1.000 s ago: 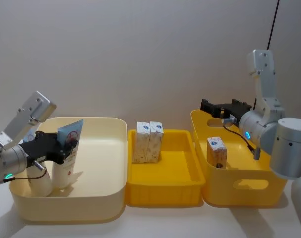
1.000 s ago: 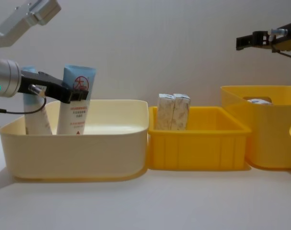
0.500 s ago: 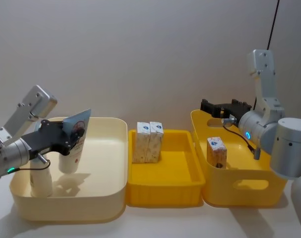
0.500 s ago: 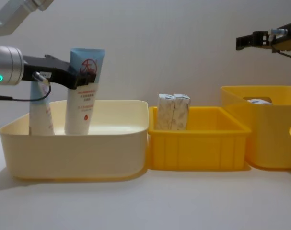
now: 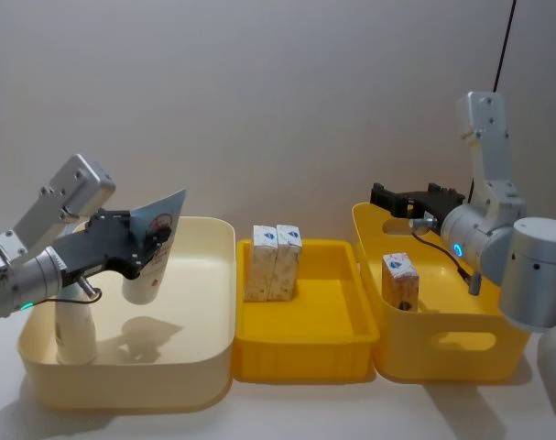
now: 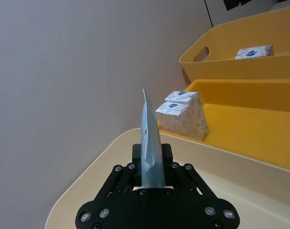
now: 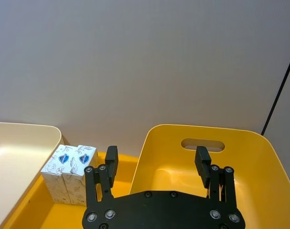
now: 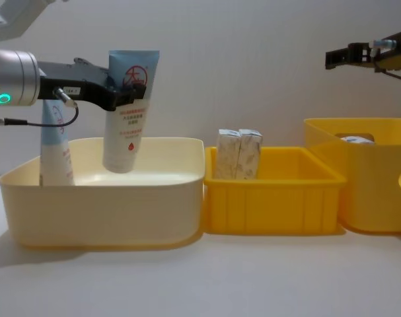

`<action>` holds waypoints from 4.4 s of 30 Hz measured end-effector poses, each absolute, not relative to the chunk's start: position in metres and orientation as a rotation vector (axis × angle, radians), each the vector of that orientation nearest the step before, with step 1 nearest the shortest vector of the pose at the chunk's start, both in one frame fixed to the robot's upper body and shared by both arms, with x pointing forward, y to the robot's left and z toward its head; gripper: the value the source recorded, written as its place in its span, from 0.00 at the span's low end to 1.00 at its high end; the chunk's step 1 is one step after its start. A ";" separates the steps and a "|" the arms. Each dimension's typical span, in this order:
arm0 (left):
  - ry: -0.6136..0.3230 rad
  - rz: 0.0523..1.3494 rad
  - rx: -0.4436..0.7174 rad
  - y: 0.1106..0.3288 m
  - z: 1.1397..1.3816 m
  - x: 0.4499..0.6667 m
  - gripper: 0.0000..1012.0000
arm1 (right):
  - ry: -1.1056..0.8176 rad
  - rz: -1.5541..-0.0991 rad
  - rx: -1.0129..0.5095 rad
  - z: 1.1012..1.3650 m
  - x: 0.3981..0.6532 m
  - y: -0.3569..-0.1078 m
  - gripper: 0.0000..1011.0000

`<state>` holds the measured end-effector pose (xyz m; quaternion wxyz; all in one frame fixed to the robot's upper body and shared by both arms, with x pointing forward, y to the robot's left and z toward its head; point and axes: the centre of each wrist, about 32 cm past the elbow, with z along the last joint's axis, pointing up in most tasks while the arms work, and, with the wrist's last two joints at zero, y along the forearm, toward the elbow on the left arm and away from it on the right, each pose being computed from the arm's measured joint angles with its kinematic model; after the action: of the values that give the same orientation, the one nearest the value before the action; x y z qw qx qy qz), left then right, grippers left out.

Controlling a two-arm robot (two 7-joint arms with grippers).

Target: Bimanual collaborative sorting of washing and personal care products

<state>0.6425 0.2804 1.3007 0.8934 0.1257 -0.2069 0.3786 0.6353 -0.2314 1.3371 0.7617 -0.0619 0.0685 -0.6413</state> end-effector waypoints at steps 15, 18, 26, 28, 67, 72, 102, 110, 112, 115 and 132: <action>-0.580 0.781 0.262 0.278 1.319 0.633 0.23 | 0.149 -1.395 -0.135 1.337 0.635 -0.231 0.99; -0.615 0.780 0.260 0.278 1.325 0.630 0.23 | 0.148 -1.388 -0.132 1.337 0.635 -0.231 0.99; -0.683 0.763 0.243 0.281 1.339 0.625 0.23 | 0.129 -1.332 -0.117 1.340 0.632 -0.232 0.99; -0.697 0.755 0.237 0.282 1.343 0.624 0.23 | 0.122 -1.310 -0.113 1.341 0.630 -0.232 0.99; -0.718 0.626 0.105 0.307 1.368 0.631 0.23 | 0.001 -0.852 -0.136 1.340 0.623 -0.217 0.99; -0.715 0.605 0.089 0.307 1.368 0.634 0.23 | -0.026 -0.784 -0.156 1.336 0.627 -0.210 0.99; -0.678 0.507 0.039 0.294 1.364 0.644 0.23 | -0.311 -0.454 -0.244 1.318 0.678 -0.146 0.99; -0.668 0.502 0.044 0.291 1.361 0.644 0.23 | -0.358 -0.462 -0.232 1.317 0.681 -0.138 0.99; -0.665 0.502 0.044 0.291 1.361 0.644 0.23 | -0.365 -0.469 -0.227 1.317 0.680 -0.137 0.99; -0.663 0.500 0.045 0.289 1.360 0.644 0.23 | -0.371 -0.475 -0.224 1.317 0.680 -0.136 0.99; -0.660 0.498 0.044 0.284 1.359 0.645 0.23 | -0.327 -0.488 -0.221 1.315 0.676 -0.124 0.99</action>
<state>0.6450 0.2842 1.3586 0.9156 0.0212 -0.3204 0.2419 0.6756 -0.1235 1.3148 0.9512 -0.1086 -0.1610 -0.2399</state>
